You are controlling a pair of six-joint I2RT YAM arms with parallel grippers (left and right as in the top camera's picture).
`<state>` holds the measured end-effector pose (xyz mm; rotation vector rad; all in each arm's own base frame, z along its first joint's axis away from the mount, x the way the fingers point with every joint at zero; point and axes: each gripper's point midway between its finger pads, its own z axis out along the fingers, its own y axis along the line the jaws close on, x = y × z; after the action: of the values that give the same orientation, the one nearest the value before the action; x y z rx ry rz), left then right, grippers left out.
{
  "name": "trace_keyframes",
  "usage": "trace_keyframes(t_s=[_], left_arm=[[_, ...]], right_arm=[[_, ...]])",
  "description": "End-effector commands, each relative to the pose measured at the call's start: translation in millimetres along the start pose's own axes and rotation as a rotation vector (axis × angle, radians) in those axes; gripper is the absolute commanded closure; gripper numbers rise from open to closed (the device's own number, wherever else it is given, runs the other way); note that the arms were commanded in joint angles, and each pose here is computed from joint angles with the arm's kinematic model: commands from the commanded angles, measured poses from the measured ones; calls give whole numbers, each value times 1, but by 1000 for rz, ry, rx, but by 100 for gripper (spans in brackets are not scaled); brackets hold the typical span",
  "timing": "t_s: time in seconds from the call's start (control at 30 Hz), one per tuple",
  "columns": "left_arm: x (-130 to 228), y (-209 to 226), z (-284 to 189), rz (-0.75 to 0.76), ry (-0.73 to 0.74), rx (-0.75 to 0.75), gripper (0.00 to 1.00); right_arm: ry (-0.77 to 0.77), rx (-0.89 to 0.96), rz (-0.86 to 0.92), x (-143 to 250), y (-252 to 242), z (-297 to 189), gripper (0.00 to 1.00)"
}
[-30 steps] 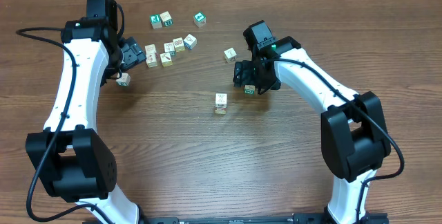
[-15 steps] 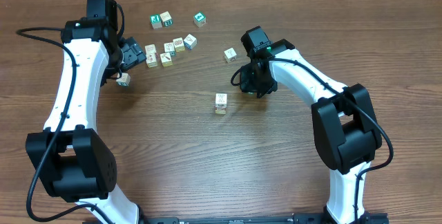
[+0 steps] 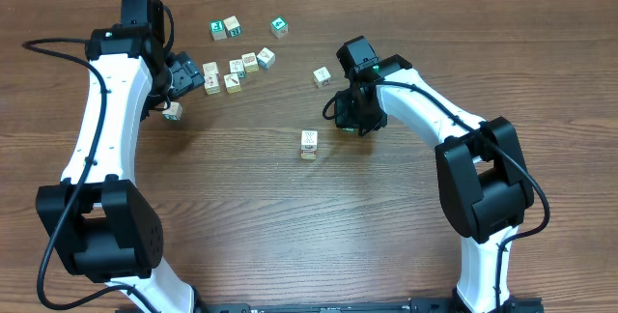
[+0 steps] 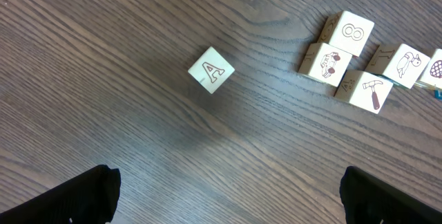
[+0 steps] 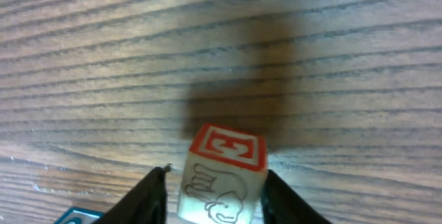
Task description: Form a tower
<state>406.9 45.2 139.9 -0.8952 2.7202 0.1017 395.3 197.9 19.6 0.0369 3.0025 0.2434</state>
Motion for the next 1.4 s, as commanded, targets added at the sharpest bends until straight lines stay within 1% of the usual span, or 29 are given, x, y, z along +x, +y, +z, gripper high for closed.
trace_keyframes(t_s=[0.0, 0.3, 0.4, 0.67, 0.77, 0.9, 1.13, 1.3, 1.37], left_arm=[[-5, -2, -10, 9, -24, 17, 0], [-5, -2, -10, 8, -24, 17, 0], [-5, -2, -10, 8, -24, 17, 1], [-5, -2, -10, 9, -24, 17, 1], [-5, -2, -10, 9, -24, 17, 1], [-5, -2, -10, 9, -24, 17, 1], [-5, -2, -10, 9, -24, 17, 0], [-5, -2, -10, 9, -24, 17, 0], [-5, -2, -10, 9, -24, 17, 0]], right_arm=[[-19, 0, 0, -5, 2, -2, 63], [-18, 0, 0, -5, 2, -2, 64], [-18, -1, 0, -5, 2, -2, 69], [-15, -12, -1, -5, 4, -3, 70], [-12, -10, 0, -4, 4, -3, 75], [-15, -11, -1, -4, 4, -7, 78], [-89, -48, -12, -14, 12, -41, 79], [-161, -84, -22, -17, 18, -83, 86], [-181, -93, -29, -16, 19, -97, 87]])
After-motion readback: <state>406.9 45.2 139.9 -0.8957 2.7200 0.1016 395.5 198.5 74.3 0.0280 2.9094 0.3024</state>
